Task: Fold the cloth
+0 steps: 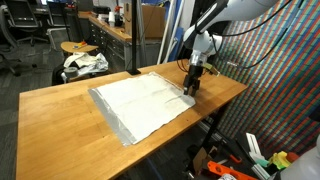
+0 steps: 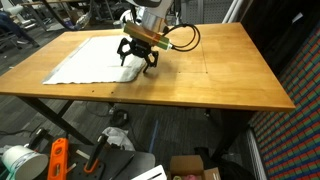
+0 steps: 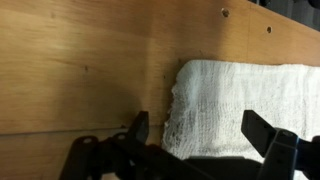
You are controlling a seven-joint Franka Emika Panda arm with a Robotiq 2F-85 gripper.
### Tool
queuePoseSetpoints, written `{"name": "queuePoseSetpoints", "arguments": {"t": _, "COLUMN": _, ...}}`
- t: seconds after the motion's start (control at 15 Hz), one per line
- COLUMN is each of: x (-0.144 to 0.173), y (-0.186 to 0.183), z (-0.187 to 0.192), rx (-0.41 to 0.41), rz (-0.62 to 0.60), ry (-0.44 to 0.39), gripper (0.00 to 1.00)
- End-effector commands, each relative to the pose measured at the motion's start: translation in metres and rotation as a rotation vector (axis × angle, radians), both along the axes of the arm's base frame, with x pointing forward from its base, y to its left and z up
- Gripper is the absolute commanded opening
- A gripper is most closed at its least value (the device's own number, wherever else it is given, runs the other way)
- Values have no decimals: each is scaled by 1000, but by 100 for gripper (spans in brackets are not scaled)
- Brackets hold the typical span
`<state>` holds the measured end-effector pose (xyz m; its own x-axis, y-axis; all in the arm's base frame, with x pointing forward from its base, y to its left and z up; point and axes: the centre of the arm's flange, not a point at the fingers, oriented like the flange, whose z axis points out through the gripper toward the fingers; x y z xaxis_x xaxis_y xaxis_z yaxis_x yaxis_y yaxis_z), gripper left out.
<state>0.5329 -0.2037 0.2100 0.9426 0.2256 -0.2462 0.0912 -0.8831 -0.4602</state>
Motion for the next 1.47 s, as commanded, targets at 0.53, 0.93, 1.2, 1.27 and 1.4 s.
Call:
{"name": "queuePoseSetpoints", "arguments": {"t": 0.53, "x": 2, "y": 24, "z": -4, "rx": 32, "rz": 86, "ry": 23, "gripper": 12}}
{"name": "queuePoseSetpoints", "arguments": {"t": 0.93, "x": 7, "y": 37, "z": 10, "rx": -7, "rz": 124, "ry": 37, "gripper": 13}}
{"name": "queuePoseSetpoints", "arguments": {"t": 1.2, "x": 11, "y": 57, "z": 20, "rx": -66, "rz": 141, "ry": 16, "gripper": 14}}
{"name": "queuePoseSetpoints", "arguments": {"t": 1.27, "x": 12, "y": 63, "z": 23, "rx": -75, "rz": 138, "ry": 3, "gripper": 12}}
{"name": "queuePoseSetpoints", "arguments": {"t": 1.4, "x": 16, "y": 76, "z": 30, "rx": -95, "rz": 135, "ry": -19, "gripper": 11}}
